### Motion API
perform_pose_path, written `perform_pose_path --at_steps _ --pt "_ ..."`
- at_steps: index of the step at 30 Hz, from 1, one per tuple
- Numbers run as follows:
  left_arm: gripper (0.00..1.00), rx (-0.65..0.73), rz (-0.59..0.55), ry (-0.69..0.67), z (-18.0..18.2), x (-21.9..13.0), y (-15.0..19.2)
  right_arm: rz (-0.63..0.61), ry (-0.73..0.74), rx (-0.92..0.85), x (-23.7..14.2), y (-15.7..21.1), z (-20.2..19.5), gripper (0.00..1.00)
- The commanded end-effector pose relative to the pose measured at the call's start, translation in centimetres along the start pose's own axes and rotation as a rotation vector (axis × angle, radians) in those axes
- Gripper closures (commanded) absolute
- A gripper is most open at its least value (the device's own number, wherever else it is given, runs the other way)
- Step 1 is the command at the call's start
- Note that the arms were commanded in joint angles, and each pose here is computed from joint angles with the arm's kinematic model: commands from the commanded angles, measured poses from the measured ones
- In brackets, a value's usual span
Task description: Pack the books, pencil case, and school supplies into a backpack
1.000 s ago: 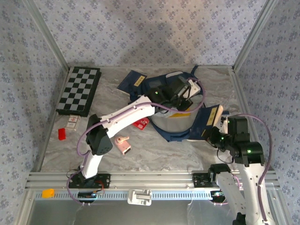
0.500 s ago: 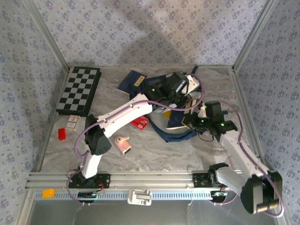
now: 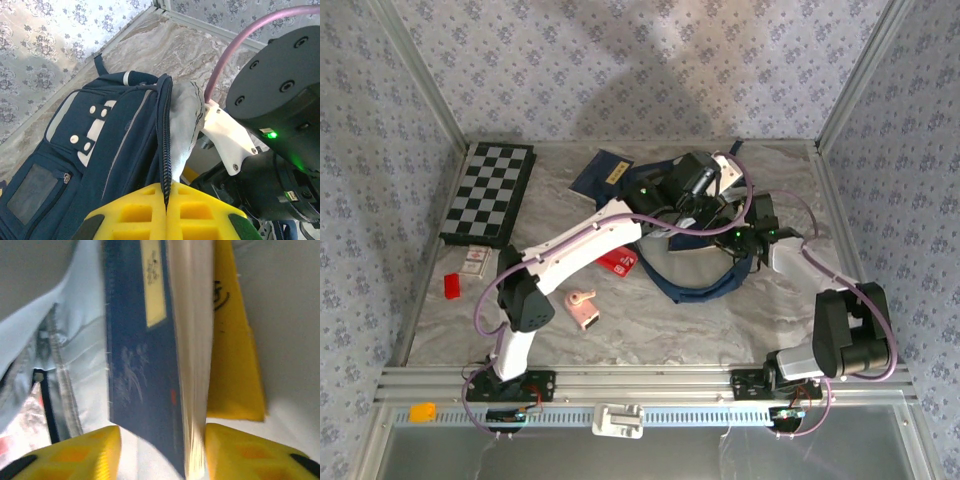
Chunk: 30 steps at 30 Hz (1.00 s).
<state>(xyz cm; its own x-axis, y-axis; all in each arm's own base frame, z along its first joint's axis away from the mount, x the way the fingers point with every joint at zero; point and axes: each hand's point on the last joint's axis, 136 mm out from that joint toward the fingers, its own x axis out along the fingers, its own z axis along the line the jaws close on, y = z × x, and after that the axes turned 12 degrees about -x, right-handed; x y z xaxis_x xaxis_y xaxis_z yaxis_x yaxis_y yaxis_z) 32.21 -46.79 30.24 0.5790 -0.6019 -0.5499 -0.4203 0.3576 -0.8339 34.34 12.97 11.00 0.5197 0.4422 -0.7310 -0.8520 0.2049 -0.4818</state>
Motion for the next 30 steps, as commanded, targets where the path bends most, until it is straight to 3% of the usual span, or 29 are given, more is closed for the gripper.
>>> perform_pose_path --at_steps 1,3,10,15,18,22,25,30 --pt "1.00 -0.045 -0.169 0.023 0.1 -4.4 -5.0 -0.025 0.105 -0.058 -2.0 0.3 -0.8 0.47" --pt "1.00 -0.049 -0.167 0.024 0.2 -4.3 -4.9 -0.034 0.120 -0.054 -2.4 1.5 -0.9 0.50" --pt "1.00 -0.066 -0.145 0.035 0.1 -3.7 -4.2 -0.001 0.106 -0.053 0.3 3.8 -0.2 0.82" --pt "0.99 -0.139 -0.111 0.057 0.5 -3.4 -3.3 -0.115 0.189 -0.078 -3.9 2.2 0.2 0.81" --pt "0.89 -0.200 -0.093 0.113 0.1 -3.5 -2.9 -0.162 0.285 -0.025 -8.0 2.9 -1.1 0.81" --pt "0.61 -0.268 -0.093 0.182 -0.5 -4.6 -3.0 -0.232 0.347 -0.002 -13.3 4.2 -2.0 0.81" --pt "0.55 -0.335 -0.094 0.195 0.4 -6.5 -3.1 -0.269 0.354 -0.011 -16.3 4.5 -1.7 0.81" --pt "0.47 -0.498 -0.106 0.093 6.5 -9.2 -1.2 -0.166 0.196 -0.124 -13.7 3.5 2.8 0.74"
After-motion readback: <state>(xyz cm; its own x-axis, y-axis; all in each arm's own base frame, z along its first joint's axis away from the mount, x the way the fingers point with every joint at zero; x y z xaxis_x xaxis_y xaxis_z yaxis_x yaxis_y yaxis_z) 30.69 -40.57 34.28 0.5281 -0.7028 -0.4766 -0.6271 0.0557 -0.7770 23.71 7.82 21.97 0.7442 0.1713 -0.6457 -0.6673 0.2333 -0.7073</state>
